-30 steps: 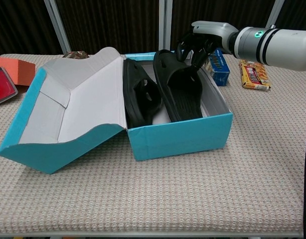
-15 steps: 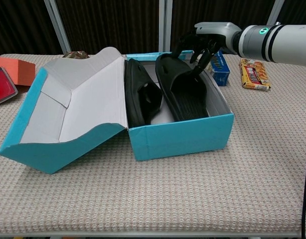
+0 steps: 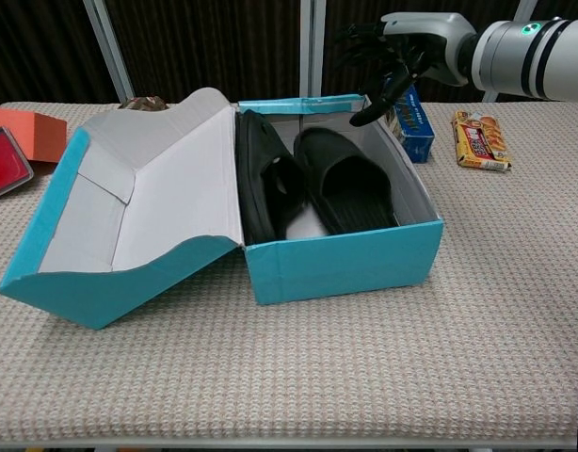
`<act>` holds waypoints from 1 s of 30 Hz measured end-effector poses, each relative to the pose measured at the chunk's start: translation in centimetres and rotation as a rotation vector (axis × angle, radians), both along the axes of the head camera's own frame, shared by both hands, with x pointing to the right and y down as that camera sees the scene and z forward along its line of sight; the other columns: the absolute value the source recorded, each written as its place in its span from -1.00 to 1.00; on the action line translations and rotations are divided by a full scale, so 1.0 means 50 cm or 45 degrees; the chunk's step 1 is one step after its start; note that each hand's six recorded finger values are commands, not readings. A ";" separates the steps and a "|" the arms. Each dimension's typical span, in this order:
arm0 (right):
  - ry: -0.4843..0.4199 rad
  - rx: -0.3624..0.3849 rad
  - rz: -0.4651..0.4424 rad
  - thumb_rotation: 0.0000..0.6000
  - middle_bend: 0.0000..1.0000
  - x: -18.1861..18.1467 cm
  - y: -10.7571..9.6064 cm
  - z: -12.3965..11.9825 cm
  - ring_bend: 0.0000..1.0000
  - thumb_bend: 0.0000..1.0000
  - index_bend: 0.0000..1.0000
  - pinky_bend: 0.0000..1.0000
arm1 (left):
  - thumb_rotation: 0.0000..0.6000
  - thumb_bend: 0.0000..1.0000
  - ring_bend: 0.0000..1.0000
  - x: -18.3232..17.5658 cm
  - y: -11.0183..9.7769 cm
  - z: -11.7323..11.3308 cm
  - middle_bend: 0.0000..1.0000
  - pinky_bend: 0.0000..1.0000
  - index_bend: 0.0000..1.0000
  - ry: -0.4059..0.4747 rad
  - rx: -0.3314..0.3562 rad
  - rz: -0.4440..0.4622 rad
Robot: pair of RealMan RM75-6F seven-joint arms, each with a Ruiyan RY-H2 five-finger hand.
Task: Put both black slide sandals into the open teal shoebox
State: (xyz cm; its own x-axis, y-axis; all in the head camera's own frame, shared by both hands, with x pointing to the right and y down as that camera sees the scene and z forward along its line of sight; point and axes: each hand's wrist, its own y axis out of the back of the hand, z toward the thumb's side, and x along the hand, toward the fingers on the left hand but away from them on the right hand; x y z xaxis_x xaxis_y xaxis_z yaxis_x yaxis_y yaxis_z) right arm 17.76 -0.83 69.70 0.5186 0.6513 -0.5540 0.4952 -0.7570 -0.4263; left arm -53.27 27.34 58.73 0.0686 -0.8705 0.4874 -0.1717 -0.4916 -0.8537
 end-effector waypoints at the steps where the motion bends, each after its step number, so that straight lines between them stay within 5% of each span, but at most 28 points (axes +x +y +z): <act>1: -0.032 -0.008 0.015 1.00 -0.69 -0.002 0.001 -0.009 -0.99 -1.00 -0.90 -0.60 | 1.00 -1.00 -0.90 0.001 0.000 0.000 -0.63 -0.76 -0.66 0.000 0.000 0.001; 14: -0.359 -0.223 0.163 1.00 -0.63 -0.036 0.038 -0.039 -0.98 -1.00 -0.90 -0.60 | 1.00 -1.00 -0.90 -0.001 0.000 -0.005 -0.63 -0.76 -0.66 -0.001 0.009 -0.013; 30: -0.584 -0.482 0.122 1.00 -0.63 -0.191 0.095 -0.003 -0.92 -1.00 -0.90 -0.59 | 1.00 -1.00 -0.90 -0.012 0.001 -0.002 -0.63 -0.76 -0.66 -0.001 0.008 -0.034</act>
